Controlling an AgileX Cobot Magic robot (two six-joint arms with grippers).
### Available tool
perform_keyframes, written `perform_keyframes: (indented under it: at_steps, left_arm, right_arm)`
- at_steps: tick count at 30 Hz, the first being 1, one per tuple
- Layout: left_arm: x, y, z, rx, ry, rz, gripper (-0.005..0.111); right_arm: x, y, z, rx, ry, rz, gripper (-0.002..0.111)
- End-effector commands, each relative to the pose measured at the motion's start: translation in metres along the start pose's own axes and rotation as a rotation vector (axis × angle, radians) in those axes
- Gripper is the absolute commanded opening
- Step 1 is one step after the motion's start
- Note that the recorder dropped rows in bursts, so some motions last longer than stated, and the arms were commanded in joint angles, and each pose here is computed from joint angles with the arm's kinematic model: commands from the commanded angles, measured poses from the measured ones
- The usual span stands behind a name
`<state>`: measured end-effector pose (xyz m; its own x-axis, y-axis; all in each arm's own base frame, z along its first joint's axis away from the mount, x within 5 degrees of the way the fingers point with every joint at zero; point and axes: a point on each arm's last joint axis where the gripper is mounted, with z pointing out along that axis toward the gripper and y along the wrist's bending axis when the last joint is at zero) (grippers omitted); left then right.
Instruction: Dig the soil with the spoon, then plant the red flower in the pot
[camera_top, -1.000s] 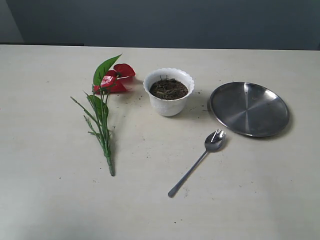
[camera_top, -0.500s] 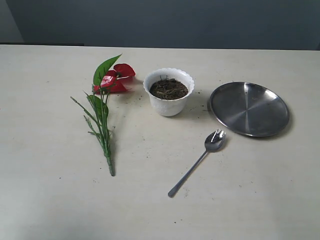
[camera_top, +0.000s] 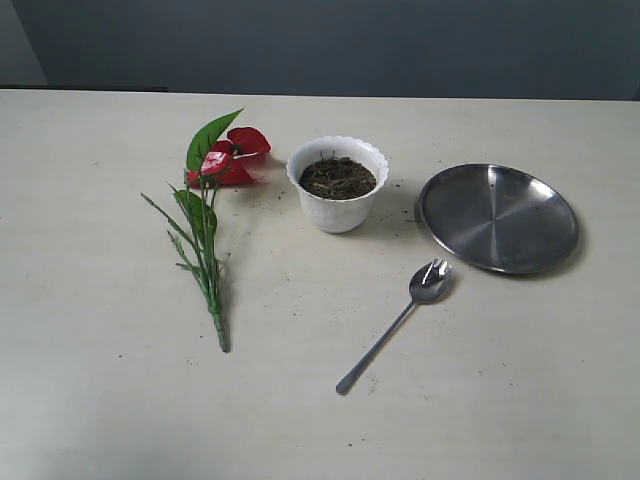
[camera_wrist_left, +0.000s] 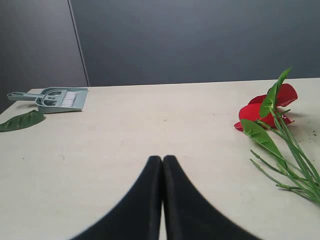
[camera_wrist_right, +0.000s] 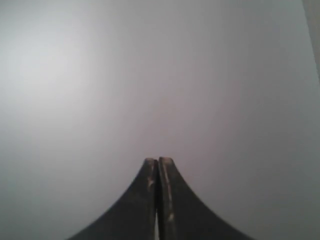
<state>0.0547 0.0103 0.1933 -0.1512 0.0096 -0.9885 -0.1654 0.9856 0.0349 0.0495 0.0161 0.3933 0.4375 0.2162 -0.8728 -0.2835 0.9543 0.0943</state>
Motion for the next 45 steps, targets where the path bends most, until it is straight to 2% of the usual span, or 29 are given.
perform_keyframes:
  at_steps: [1, 5, 8, 13, 20, 27, 34, 36, 37, 39, 42, 45]
  left_arm:
    - [0.002, 0.0, 0.0, 0.0, 0.002, -0.004, 0.0]
    - [0.002, 0.0, 0.0, 0.0, 0.002, -0.004, 0.0]
    - [0.002, 0.0, 0.0, 0.0, 0.002, -0.004, 0.0]
    - [0.002, 0.0, 0.0, 0.0, 0.002, -0.004, 0.0]
    - [0.002, 0.0, 0.0, 0.0, 0.002, -0.004, 0.0]
    - [0.002, 0.0, 0.0, 0.0, 0.002, -0.004, 0.0]
    - [0.002, 0.0, 0.0, 0.0, 0.002, -0.004, 0.0]
    - [0.002, 0.0, 0.0, 0.0, 0.002, -0.004, 0.0]
    - [0.002, 0.0, 0.0, 0.0, 0.002, -0.004, 0.0]
    - [0.002, 0.0, 0.0, 0.0, 0.002, -0.004, 0.0]
    - [0.002, 0.0, 0.0, 0.0, 0.002, -0.004, 0.0]
    - [0.002, 0.0, 0.0, 0.0, 0.002, -0.004, 0.0]
  right_arm:
    - [0.011, 0.006, 0.038, -0.12, 0.141, -0.043, -0.001]
    - [0.042, 0.018, 0.068, -0.331, 0.437, 0.051, -0.001]
    - [0.069, 0.018, 0.084, -0.368, 0.629, 0.21, -0.001]
    - [0.096, 0.015, 0.099, -0.38, 0.737, 0.26, -0.001]
    - [0.102, 0.003, 0.106, -0.292, 0.705, 0.136, -0.001]
    - [0.082, -0.006, 0.102, -0.159, 0.596, 0.029, -0.001]
    - [0.069, -0.009, 0.097, -0.12, 0.534, -0.033, -0.001]
    - [0.067, -0.014, 0.098, -0.048, 0.519, -0.023, -0.001]
    - [0.066, -0.021, 0.099, 0.044, 0.499, 0.037, -0.001]
    - [0.064, -0.029, 0.1, 0.134, 0.471, 0.049, -0.001]
    - [0.063, -0.029, 0.1, 0.122, 0.474, -0.023, -0.001]
    - [0.063, -0.028, 0.099, 0.107, 0.475, -0.019, -0.001]
